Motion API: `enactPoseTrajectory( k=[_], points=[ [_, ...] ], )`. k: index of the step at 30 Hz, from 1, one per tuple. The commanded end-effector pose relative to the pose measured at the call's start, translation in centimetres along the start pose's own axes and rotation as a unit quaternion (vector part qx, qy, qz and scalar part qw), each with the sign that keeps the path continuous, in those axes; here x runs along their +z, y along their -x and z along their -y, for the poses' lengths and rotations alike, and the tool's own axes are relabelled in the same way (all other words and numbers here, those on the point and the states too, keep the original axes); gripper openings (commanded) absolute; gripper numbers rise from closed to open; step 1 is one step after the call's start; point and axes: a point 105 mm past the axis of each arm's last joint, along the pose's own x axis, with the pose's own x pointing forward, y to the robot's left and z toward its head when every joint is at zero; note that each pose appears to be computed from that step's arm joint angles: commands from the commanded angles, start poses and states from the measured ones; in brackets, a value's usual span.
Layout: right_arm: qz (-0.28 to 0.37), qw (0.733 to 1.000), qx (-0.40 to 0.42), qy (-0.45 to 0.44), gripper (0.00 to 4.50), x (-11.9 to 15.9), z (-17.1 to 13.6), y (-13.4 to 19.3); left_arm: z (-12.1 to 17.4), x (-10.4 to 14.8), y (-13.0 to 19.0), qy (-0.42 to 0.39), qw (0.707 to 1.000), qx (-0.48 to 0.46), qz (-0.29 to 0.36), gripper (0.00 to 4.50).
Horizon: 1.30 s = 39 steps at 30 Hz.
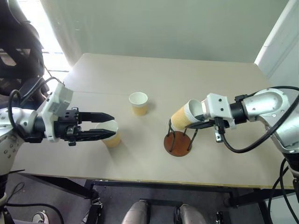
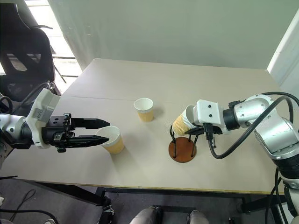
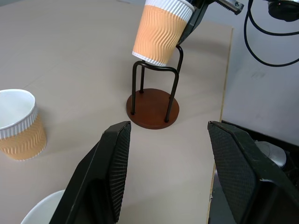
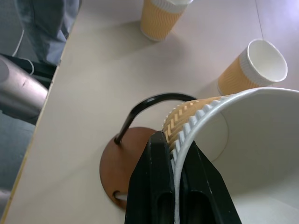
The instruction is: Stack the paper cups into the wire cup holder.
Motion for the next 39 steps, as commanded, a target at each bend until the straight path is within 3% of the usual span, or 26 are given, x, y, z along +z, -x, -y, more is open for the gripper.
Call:
enactPoseTrajectory(
  k=[1, 25, 33, 39],
  points=[
    [-0.006, 1.000, 0.000, 0.024, 0.04, 0.4, 0.1, 0.3, 0.3, 0.7, 0.1, -0.020, 1.000, -0.001, 0.003, 2.81],
    [-0.028, 0.997, 0.045, 0.061, 0.04, 0.1, -0.9, -0.1, 0.2, 0.5, 0.3, -0.018, 1.000, 0.009, 0.001, 2.81],
    [-0.022, 0.996, 0.037, 0.074, 2.54, 1.0, -0.5, 0.0, 0.1, 0.5, 0.3, -0.019, 1.000, 0.010, 0.002, 2.81],
    [-0.009, 0.996, 0.005, 0.085, 2.54, 2.4, 0.9, 1.7, -0.1, 0.6, 0.6, -0.023, 1.000, 0.016, 0.001, 2.81]
  ],
)
